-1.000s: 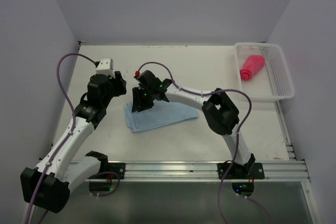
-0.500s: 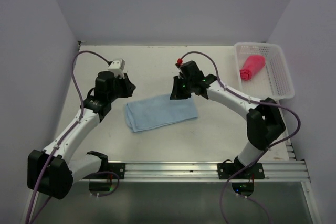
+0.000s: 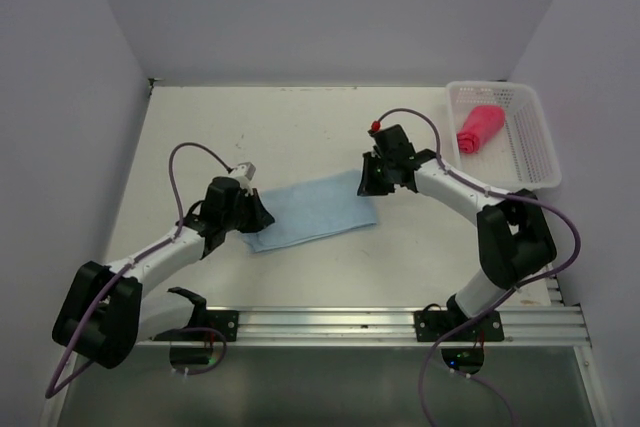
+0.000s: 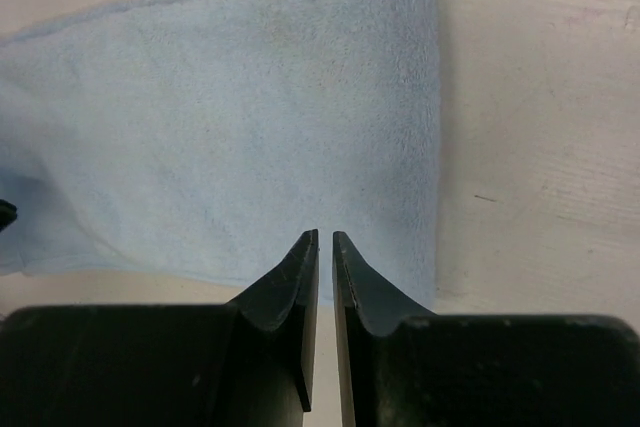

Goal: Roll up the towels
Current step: Fold the towel

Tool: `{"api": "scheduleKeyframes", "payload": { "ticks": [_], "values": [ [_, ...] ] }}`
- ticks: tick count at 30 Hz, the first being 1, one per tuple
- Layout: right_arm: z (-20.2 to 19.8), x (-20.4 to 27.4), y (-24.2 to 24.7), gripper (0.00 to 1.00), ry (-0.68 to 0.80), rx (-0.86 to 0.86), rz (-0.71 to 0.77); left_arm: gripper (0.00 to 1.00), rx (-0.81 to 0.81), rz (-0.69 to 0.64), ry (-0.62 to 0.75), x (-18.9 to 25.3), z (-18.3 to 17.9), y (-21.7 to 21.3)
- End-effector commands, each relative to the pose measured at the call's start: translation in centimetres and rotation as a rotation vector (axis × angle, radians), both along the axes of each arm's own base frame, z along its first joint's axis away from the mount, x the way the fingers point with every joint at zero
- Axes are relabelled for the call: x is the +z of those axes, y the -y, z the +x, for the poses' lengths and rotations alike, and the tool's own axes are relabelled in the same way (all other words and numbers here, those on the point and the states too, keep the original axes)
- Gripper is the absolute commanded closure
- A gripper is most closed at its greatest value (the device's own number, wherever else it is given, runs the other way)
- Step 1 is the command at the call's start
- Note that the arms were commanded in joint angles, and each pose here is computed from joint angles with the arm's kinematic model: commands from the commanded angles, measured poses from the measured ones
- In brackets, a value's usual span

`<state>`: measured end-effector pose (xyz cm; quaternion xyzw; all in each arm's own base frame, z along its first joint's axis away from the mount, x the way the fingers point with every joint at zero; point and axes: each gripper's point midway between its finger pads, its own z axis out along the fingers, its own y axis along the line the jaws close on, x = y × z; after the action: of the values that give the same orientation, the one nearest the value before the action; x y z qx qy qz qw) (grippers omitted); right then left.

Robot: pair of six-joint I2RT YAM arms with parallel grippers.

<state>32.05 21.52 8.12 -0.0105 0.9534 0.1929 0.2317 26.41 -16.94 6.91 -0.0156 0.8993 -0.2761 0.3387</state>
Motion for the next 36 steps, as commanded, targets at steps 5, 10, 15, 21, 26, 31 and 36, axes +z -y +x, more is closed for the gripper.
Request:
{"api": "scheduleKeyframes", "payload": {
  "ticks": [5, 10, 15, 21, 26, 31, 36],
  "values": [
    [1.1, -1.0, -0.5, 0.84, 0.013, 0.029, 0.026, 1.00, 0.098, 0.036, -0.038, -2.7, -1.4, -1.9],
    [1.1, -1.7, -0.6, 0.82, -0.001, 0.033, 0.025, 1.00, 0.151, 0.133, -0.074, -4.3, -2.4, -4.0],
    [0.6, -2.8, -0.4, 0.75, -0.021, 0.035, 0.016, 1.00, 0.208, 0.170, -0.060, -4.3, -2.6, -5.3],
    [0.2, -2.2, -0.1, 0.66, -0.011, 0.034, 0.019, 1.00, 0.258, 0.219, -0.098, -5.0, -3.1, -6.5],
    [-0.3, -0.9, 1.0, 0.58, 0.026, 0.011, -0.004, 1.00, 0.282, 0.217, -0.132, -5.5, -3.3, -6.6],
    [-1.5, -1.7, 1.6, 0.53, -0.009, -0.058, 0.066, 1.00, 0.318, 0.250, -0.114, -4.4, -2.5, -7.3],
    [-2.0, -2.4, 1.4, 0.52, -0.025, -0.112, 0.162, 1.00, 0.314, 0.229, -0.038, -1.0, -0.5, -6.7]
  ]
}}
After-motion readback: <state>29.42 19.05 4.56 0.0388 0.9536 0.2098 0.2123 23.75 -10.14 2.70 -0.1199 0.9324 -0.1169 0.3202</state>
